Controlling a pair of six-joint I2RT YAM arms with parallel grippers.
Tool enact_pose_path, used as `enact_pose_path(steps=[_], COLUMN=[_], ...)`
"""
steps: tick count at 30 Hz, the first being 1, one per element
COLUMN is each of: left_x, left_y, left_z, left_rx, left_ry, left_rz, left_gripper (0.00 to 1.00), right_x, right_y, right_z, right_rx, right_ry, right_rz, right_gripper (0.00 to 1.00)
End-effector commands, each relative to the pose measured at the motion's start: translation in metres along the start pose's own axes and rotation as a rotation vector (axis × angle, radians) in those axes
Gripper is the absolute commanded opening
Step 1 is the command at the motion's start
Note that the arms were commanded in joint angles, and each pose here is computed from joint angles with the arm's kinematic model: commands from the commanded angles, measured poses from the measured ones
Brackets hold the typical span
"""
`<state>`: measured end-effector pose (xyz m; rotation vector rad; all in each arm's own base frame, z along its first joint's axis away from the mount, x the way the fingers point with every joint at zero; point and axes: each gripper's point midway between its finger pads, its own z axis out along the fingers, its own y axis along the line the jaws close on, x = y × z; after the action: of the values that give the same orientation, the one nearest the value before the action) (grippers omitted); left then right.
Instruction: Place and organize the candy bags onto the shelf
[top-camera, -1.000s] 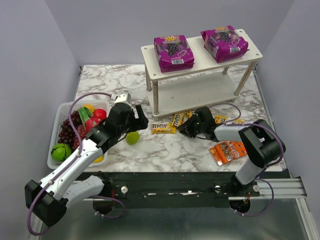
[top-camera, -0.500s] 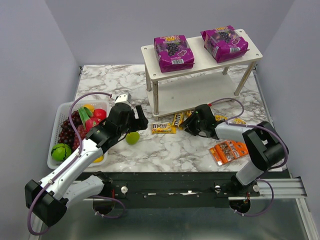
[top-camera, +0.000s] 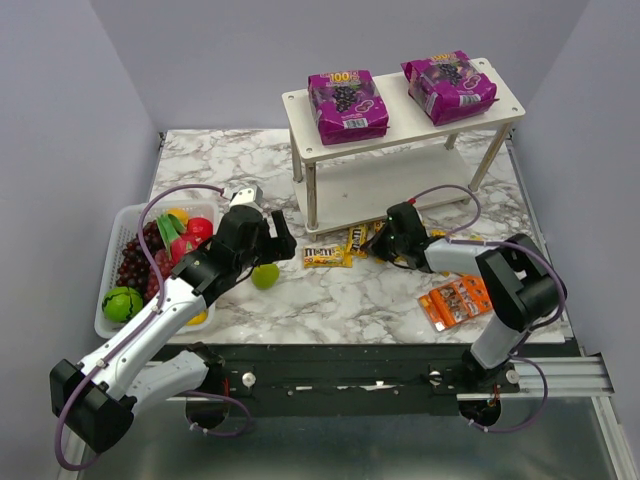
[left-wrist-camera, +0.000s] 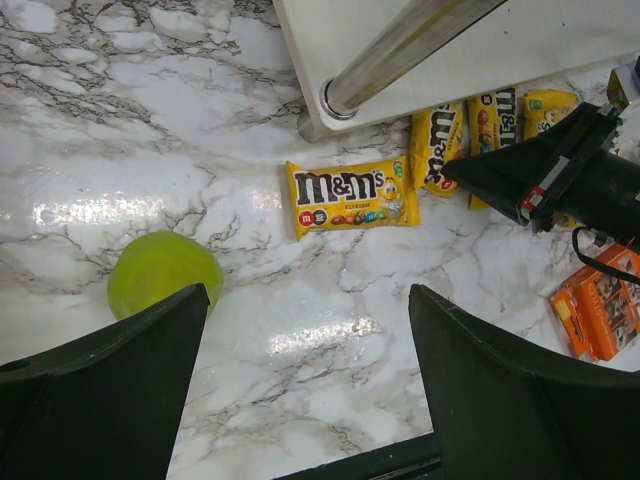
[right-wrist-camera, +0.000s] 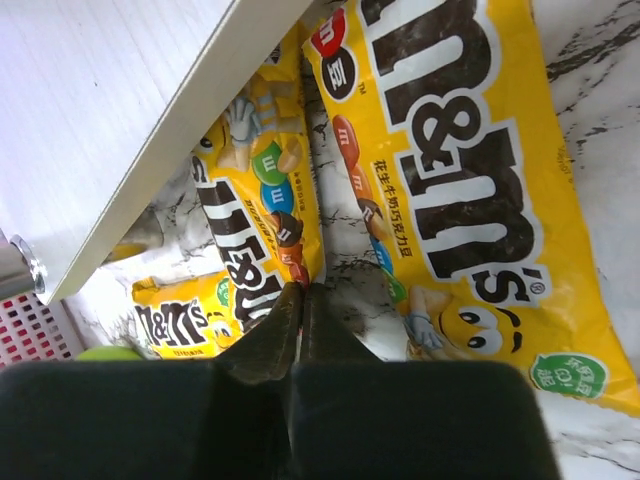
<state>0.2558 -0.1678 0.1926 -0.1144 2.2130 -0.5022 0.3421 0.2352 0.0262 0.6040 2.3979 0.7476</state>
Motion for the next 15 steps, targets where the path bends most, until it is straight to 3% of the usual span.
enact_pose_path(steps=[1, 7, 13, 15], left_x=[-0.009, 0.001, 0.018, 0.028], left_y=[-0.001, -0.008, -0.022, -0.025], left_z=[-0.004, 0.002, 0.014, 0.020], left_rx=[0.001, 0.045, 0.138, 0.149], left_ry=[-0.024, 0.011, 0.066, 0.094], left_rz=[0.007, 0.010, -0.008, -0.018], left_gripper=[0.91, 0.91, 0.90, 0.89], right_x=[0.026, 0.061, 0.108, 0.116], right_y=[-0.055, -0.044, -0.065, -0.069], right_z=[-0.014, -0.057, -0.104, -0.115], right_rx=[0.142, -0.044, -0.163, -0.168], right_ry=[0.061, 0.241, 0.460, 0.516], right_rz=[-0.111, -0.320, -0.486, -0.513], right_gripper=[0.01, 0.01, 0.01, 0.07])
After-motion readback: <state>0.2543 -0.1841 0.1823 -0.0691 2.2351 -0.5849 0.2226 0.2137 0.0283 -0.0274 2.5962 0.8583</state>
